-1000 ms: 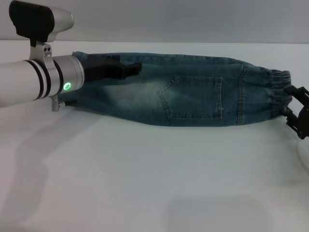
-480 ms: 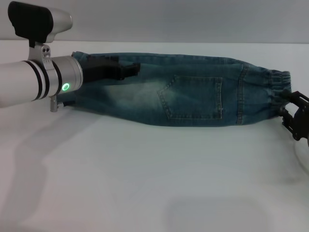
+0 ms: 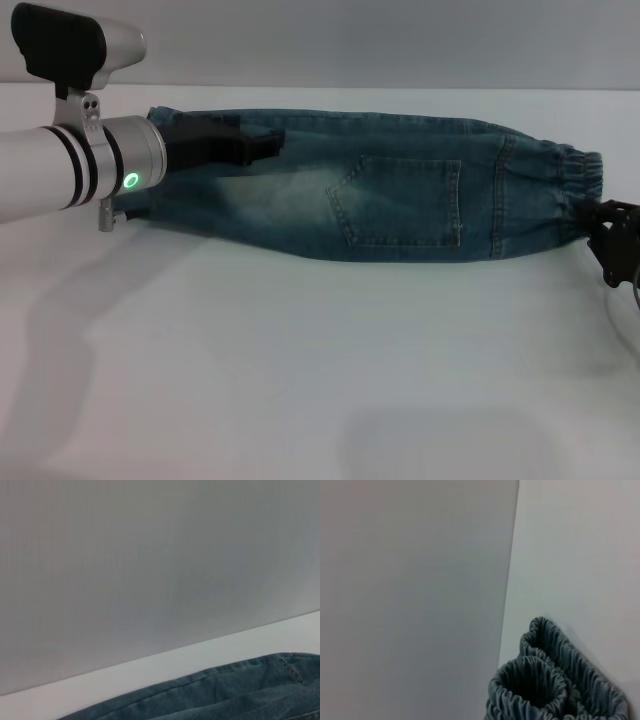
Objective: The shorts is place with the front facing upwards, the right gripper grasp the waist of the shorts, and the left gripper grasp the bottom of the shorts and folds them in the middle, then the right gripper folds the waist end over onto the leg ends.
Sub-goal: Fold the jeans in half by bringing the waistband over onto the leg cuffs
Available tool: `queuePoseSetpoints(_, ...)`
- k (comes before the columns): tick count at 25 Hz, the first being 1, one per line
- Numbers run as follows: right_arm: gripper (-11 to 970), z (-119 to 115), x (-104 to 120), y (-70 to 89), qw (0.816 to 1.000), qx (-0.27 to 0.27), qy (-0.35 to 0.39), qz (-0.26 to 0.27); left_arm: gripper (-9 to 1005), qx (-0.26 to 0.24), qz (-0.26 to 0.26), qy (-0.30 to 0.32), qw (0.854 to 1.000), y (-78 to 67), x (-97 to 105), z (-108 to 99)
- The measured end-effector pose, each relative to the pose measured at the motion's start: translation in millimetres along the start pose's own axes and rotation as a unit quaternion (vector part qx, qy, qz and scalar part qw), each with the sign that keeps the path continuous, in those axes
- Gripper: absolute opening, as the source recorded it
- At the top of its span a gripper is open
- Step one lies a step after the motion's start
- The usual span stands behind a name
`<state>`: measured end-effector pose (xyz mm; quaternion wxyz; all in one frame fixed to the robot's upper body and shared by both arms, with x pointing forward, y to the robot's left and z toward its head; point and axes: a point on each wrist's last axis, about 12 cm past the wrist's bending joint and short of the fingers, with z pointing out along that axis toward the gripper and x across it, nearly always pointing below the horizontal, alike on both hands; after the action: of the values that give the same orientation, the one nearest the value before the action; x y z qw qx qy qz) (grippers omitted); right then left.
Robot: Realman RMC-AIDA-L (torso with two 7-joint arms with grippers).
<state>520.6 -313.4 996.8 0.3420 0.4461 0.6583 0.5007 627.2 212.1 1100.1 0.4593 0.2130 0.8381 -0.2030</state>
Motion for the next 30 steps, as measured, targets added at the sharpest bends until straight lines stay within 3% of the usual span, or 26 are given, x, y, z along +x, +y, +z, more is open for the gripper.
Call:
queuePoseSetpoints(2,82,0.4,0.1,0.0,1.0,0.0,-0.001,0.0,714,0.0,0.002,0.0,1.0,0.2,0.1,-0.1)
queuePoseSetpoints(7,70,-0.1,-0.2,2.6,1.0,-0.012,-0.003,-0.001,715,-0.001,0.003,0.0,1.0,0.5,0.8,-0.4)
queuePoseSetpoints(13,55,-1.7,3.3,20.7,0.996,-0.085,0.018,-0.008,715,0.0,0.006,0.001,1.0,-0.4,2.4,-0.2)
queuePoseSetpoints(22,51,7.4,13.7,64.7,0.974,-0.208,0.083,-0.029,715,0.004,0.004,0.014,1.0,-7.3,11.1,5.8)
queuePoseSetpoints(26,52,20.8,18.7,87.4,0.963,-0.242,0.111,-0.044,715,0.009,0.017,0.028,0.999,-18.7,18.5,14.6)
queuePoseSetpoints(29,52,30.9,22.9,105.3,0.953,-0.265,0.134,-0.053,716,0.032,0.032,0.044,0.998,-41.3,24.2,28.1)
queuePoseSetpoints(30,52,34.3,24.6,111.1,0.95,-0.272,0.141,-0.056,716,0.032,0.032,0.044,0.998,-41.3,24.2,28.1)
